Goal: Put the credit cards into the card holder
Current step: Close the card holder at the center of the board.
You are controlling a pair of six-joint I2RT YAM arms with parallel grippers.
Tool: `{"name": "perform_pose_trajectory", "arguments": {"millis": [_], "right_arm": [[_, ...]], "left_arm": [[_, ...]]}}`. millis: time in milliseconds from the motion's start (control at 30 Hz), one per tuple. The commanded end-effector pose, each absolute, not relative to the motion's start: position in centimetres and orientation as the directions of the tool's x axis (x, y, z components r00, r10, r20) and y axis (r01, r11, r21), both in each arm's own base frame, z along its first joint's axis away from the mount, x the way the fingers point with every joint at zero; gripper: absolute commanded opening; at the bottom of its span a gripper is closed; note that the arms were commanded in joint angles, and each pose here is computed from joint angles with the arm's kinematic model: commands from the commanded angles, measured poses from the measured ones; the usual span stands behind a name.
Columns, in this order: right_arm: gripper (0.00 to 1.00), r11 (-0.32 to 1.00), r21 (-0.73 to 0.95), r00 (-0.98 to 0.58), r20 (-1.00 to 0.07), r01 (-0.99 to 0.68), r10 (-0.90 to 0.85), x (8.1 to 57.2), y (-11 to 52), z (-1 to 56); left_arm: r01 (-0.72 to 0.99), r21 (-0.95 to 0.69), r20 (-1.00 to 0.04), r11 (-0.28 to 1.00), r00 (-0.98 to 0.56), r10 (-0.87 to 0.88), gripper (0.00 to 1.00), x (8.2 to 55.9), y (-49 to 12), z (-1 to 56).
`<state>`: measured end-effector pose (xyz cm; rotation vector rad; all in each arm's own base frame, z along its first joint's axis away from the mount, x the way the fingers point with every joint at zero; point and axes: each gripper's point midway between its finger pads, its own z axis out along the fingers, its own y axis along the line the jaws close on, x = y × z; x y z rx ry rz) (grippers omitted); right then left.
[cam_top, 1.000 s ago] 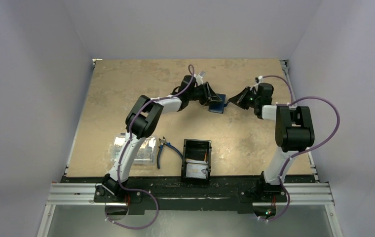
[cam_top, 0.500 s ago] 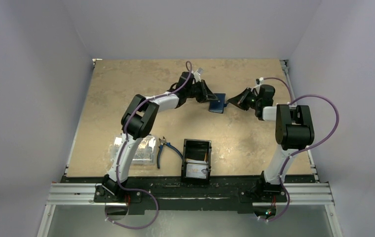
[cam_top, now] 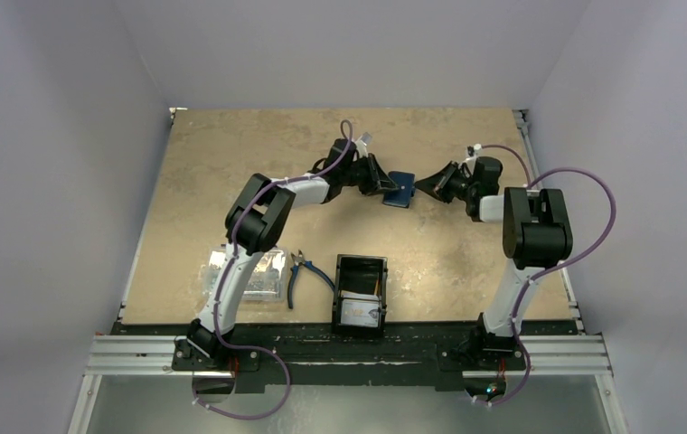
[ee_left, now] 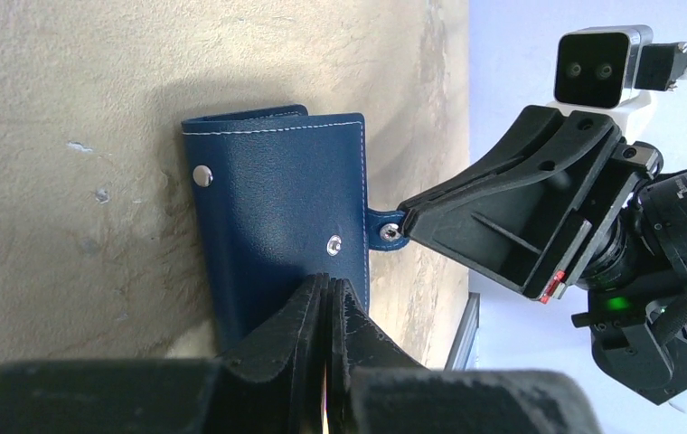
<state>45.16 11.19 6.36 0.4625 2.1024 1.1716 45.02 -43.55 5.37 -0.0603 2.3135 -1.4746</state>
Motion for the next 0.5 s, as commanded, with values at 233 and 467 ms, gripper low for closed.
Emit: {"name": "perform_pose_trajectory", "arguments": {"millis": [233, 467], "right_arm": [[0.0, 0.416, 0.909, -0.718, -0.318, -0.043, 0.619, 46.1, 12.6, 7.4], [0.0, 0.385, 0.921, -0.727, -0.299, -0.052, 0.618, 46.4, 13.4, 7.7]], "left_arm": [[0.111, -0.818, -0.283, 0.565, -0.932, -0.226, 0.0, 44.4, -42.7, 1.3], [0.116, -0.818, -0.285, 0.564, -0.933, -0.222, 0.0, 44.5, -42.9, 1.3]]}}
